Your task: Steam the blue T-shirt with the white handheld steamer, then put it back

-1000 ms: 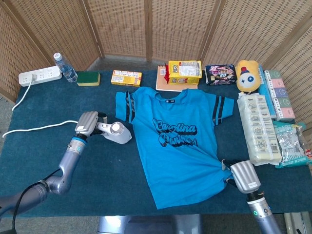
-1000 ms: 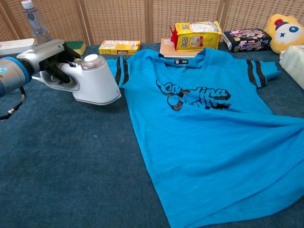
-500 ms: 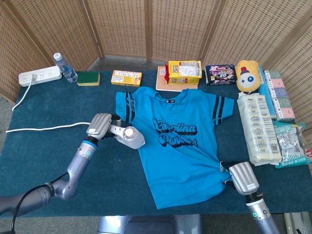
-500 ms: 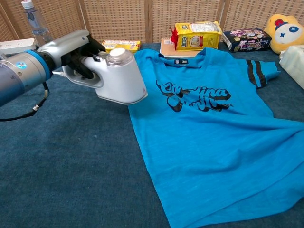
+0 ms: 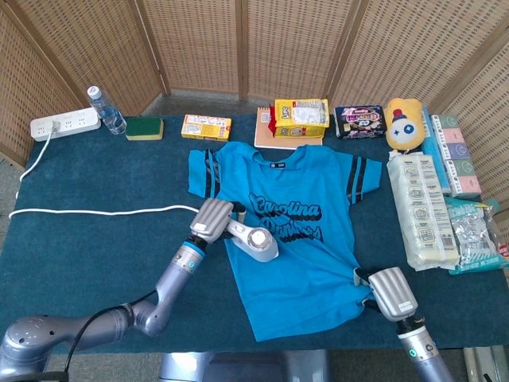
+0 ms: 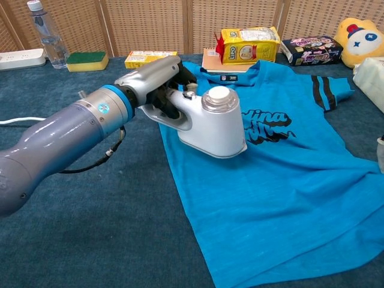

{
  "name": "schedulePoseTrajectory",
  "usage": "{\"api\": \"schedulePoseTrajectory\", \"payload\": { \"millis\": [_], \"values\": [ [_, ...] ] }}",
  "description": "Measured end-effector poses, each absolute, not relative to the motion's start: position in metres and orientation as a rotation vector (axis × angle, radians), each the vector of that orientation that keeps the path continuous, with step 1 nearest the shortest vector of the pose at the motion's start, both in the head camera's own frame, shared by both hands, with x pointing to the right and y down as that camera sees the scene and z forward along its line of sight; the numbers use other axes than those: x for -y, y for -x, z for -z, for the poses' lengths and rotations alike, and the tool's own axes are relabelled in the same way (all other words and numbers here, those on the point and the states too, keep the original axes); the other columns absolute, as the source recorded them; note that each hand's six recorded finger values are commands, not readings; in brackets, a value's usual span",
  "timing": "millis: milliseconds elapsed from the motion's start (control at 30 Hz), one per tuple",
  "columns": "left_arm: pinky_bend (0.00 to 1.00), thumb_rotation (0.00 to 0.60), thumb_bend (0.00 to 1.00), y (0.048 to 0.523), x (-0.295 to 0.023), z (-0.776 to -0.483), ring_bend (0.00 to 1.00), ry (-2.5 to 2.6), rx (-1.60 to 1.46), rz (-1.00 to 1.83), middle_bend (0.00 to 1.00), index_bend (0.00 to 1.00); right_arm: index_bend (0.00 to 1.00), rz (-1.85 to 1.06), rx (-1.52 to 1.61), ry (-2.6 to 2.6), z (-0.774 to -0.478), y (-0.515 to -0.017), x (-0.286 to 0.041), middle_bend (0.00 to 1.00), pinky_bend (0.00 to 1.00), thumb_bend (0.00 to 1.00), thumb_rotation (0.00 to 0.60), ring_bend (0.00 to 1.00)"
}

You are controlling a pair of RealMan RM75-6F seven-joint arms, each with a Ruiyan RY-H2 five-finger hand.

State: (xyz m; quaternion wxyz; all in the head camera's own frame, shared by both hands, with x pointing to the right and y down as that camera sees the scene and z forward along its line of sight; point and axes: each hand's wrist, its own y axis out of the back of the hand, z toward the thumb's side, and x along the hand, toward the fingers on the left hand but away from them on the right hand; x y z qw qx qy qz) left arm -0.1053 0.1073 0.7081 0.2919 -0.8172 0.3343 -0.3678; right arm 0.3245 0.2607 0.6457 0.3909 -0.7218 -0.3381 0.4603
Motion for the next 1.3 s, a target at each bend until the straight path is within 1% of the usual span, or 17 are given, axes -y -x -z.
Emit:
{"api": "schedulePoseTrajectory", "payload": {
  "millis": [367, 767, 1033, 1300],
  "values": [
    [0.74, 0.6, 0.37, 0.068, -0.131, -0.722, 0.68, 2.192, -0.801, 0.945, 0.76, 0.68, 0.76, -1.201, 0.817, 1.899, -0.642, -0.315, -0.271, 0.72, 0.87, 0.55, 0.6, 0.75],
    [0.74, 0.6, 0.37, 0.054, -0.153, -0.728, 0.68, 2.221, -0.706, 0.903, 0.76, 0.68, 0.76, -1.183, 0.788, 1.93, -0.637, -0.302, -0.278, 0.72, 0.87, 0.55, 0.6, 0.75],
    [0.74, 0.6, 0.37, 0.056, -0.169, -0.721, 0.68, 2.235, -0.619, 0.846, 0.76, 0.68, 0.76, -1.185, 0.79, 1.93, -0.637, -0.302, -0.278, 0.72, 0.87, 0.55, 0.6, 0.75],
    [0.74, 0.6, 0.37, 0.075, -0.178, -0.713, 0.68, 2.199, -0.544, 0.801, 0.76, 0.68, 0.76, -1.183, 0.79, 1.932, -0.637, -0.301, -0.278, 0.72, 0.87, 0.55, 0.6, 0.75]
  ]
}}
